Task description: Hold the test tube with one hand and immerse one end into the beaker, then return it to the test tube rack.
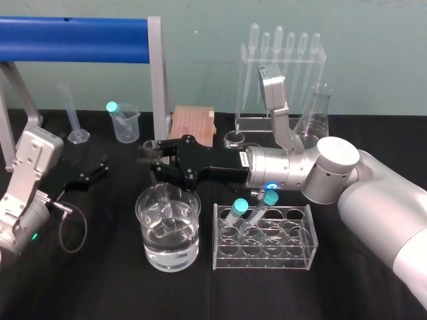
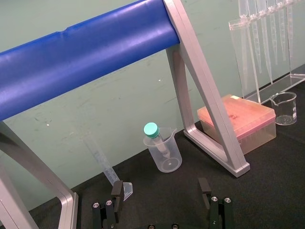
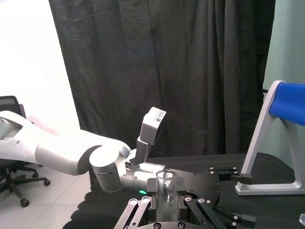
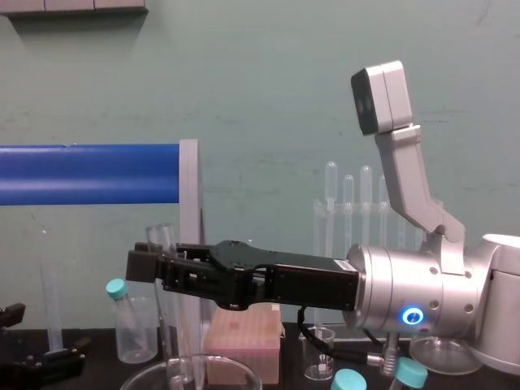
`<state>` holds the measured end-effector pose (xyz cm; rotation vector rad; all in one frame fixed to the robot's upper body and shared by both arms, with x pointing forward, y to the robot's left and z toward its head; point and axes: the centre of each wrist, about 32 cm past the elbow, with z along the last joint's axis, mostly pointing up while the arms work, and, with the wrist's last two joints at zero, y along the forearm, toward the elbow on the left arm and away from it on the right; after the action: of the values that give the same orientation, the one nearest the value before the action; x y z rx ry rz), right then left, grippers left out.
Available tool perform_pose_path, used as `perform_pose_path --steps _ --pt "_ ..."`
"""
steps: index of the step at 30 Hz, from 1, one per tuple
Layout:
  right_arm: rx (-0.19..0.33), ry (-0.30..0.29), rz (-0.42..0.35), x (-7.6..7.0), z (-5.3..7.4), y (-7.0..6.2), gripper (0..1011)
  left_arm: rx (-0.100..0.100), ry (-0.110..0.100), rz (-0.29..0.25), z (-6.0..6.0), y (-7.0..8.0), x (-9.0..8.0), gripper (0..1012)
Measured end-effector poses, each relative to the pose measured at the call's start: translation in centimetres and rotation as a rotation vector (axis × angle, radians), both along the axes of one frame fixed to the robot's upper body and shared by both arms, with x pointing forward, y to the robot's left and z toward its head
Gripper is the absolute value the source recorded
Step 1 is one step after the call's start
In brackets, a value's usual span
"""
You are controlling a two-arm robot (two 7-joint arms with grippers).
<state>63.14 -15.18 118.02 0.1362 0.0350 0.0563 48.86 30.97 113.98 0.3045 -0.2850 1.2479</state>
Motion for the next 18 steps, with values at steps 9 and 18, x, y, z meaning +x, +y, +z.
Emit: perform_pose_path --steps 9,18 --pt "0.000 0.000 0.000 0.00 0.00 0.00 242 0.000 0.000 0.000 0.00 0.00 0.00 1000" --pt "0.000 0.000 0.000 0.00 0.00 0.00 242 0.000 0.000 0.000 0.00 0.00 0.00 1000"
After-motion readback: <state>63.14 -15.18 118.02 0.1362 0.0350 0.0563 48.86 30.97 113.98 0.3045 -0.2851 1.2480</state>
